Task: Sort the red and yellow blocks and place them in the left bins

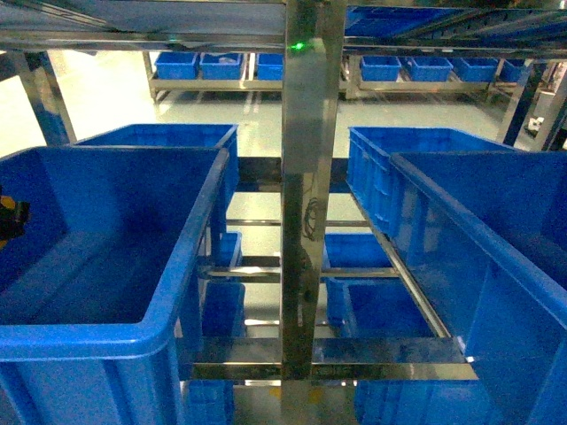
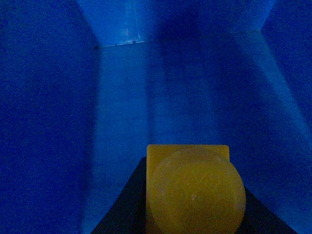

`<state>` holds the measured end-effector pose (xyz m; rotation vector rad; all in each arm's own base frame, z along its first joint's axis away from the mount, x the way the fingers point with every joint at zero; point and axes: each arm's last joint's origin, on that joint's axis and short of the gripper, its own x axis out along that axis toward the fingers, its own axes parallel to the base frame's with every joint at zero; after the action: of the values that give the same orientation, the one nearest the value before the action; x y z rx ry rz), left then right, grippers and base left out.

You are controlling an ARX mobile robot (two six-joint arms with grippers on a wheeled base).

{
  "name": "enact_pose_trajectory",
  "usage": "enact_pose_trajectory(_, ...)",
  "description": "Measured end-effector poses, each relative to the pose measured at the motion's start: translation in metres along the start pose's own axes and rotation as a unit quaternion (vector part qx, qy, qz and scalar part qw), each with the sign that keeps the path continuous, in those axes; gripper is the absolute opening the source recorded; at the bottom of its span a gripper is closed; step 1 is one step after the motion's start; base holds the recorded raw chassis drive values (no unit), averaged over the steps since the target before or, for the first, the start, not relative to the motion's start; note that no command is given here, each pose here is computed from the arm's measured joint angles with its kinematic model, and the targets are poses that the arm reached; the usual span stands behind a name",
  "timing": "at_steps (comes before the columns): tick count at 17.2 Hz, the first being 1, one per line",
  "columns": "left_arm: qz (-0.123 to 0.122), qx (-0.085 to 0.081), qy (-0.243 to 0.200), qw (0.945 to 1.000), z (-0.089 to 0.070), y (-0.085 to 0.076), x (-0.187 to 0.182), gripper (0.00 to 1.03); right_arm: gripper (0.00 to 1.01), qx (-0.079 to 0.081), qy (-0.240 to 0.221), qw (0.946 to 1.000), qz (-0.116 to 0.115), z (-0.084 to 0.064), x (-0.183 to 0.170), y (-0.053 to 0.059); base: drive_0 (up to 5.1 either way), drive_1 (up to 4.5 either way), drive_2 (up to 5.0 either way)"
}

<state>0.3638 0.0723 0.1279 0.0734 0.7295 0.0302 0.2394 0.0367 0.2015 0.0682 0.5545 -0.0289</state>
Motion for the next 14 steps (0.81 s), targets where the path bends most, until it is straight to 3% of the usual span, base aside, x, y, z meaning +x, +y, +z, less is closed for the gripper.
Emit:
enact_pose_trajectory(2, 0.001, 0.004, 0.005, 1.0000, 0.002, 0.004, 0.010, 0.27, 0.98, 0.000, 0.000, 1.0000, 0.000, 0.000, 0.000, 0.000, 0.0, 0.00, 0.0)
enact_pose_trajectory(9, -0.004, 0.047, -0.037, 0.9982, 0.035, 0.004, 0.020, 0.27, 0.98, 0.000, 0.000, 1.0000, 0.000, 0.000, 0.000, 0.000, 0.0, 0.00, 0.0)
enact_pose_trajectory(14, -0.006, 0.046, -0.024, 0.9986, 0.036, 0.003, 0.024, 0.27, 0.98, 0.000, 0.000, 1.0000, 0.000, 0.000, 0.000, 0.000, 0.0, 0.00, 0.0)
